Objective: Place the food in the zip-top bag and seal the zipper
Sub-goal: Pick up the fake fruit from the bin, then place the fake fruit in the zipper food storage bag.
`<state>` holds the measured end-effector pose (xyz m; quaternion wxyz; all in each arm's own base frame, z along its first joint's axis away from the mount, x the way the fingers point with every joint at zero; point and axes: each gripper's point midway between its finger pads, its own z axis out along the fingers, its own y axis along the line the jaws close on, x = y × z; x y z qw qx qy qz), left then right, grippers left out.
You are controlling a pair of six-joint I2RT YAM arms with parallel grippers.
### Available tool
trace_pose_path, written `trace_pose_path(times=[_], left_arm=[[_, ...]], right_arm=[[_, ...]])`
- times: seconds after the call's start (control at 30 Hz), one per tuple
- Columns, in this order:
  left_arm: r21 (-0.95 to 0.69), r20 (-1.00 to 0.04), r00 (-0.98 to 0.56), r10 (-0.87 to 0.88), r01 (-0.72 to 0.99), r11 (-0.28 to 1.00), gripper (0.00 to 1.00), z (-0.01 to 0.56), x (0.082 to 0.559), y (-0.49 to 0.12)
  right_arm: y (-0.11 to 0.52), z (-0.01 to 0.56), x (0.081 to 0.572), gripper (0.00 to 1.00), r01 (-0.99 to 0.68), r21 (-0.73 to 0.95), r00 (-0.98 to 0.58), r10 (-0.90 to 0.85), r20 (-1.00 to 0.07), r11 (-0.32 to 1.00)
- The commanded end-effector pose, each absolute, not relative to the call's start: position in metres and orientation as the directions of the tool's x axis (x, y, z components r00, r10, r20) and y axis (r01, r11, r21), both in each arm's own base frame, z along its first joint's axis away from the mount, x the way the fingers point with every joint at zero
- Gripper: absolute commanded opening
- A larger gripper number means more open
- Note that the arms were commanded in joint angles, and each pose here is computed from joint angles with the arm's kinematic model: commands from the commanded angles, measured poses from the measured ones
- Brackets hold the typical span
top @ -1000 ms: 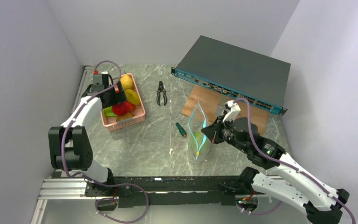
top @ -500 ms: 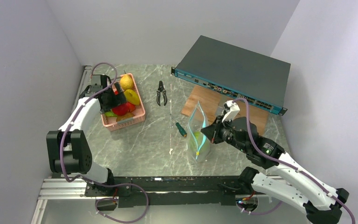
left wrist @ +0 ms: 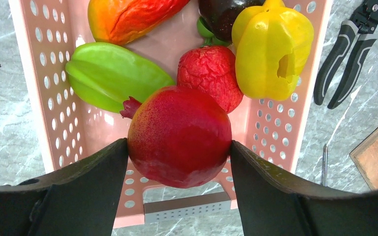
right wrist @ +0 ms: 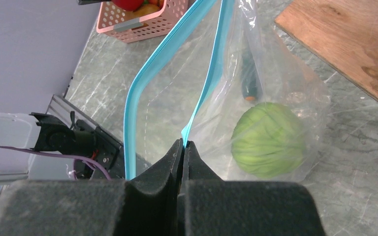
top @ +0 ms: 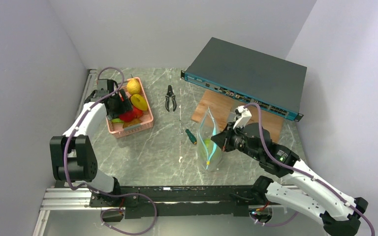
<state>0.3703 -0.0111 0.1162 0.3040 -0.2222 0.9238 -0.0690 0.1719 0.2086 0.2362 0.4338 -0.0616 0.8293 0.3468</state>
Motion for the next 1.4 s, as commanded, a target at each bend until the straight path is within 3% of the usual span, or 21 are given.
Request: trace_pose_path(times=[0.0,0.07,0.2,0.3,0.53,0.73,0.87,1.0,1.23,1.37], left_arm=[[-0.269,-0.542,-0.708,-0.453,-0.364,0.892,0.77,0.123,0.375,-0.013],[-0.268,-0.546,-0.709,-0.447,-0.358,0.894,0.71,0.125,0.375,-0.013],[-0.263,-0.579,-0.698,-0.422,-0.33,0.907,0.4,0.139,0.377,-0.012],[-0.251,-0.621,-0.696,-0.361,-0.259,0.932,0.29,0.161,0.377,-0.015],[-0.24,-0.795,-0.587,-0.153,0.073,0.968,0.26,0.223,0.362,-0.067],[-0.158,-0.905,-0.425,0.008,0.354,0.922,0.24,0.264,0.332,-0.118],[-0.152,-0.964,-0.263,0.025,0.628,0.764,0.22,0.297,0.299,-0.166],[-0.13,-0.99,-0.143,-0.009,0.875,0.467,0.23,0.328,0.246,-0.215],[-0.132,-0.991,-0.128,-0.035,0.976,0.171,0.19,0.337,0.196,-0.251],[-0.161,-0.987,-0.16,-0.018,0.984,0.079,0.19,0.332,0.183,-0.266]], right_arm=[[0.214,0.256,0.172,0.0,-0.426,0.552,-0.597,0.235,-0.767,0.717],[0.216,0.256,0.173,0.0,-0.428,0.552,-0.599,0.233,-0.766,0.715],[0.219,0.252,0.174,0.0,-0.43,0.556,-0.606,0.229,-0.762,0.712],[0.222,0.248,0.174,0.0,-0.426,0.557,-0.614,0.225,-0.757,0.712],[0.224,0.246,0.177,0.0,-0.427,0.555,-0.615,0.22,-0.757,0.714],[0.229,0.245,0.179,0.0,-0.432,0.548,-0.62,0.205,-0.757,0.717],[0.233,0.245,0.181,0.0,-0.435,0.551,-0.625,0.202,-0.754,0.713],[0.24,0.247,0.183,0.0,-0.444,0.556,-0.63,0.197,-0.751,0.703],[0.257,0.25,0.187,0.0,-0.465,0.58,-0.644,0.193,-0.74,0.67],[0.267,0.251,0.188,0.0,-0.474,0.595,-0.655,0.192,-0.731,0.649]])
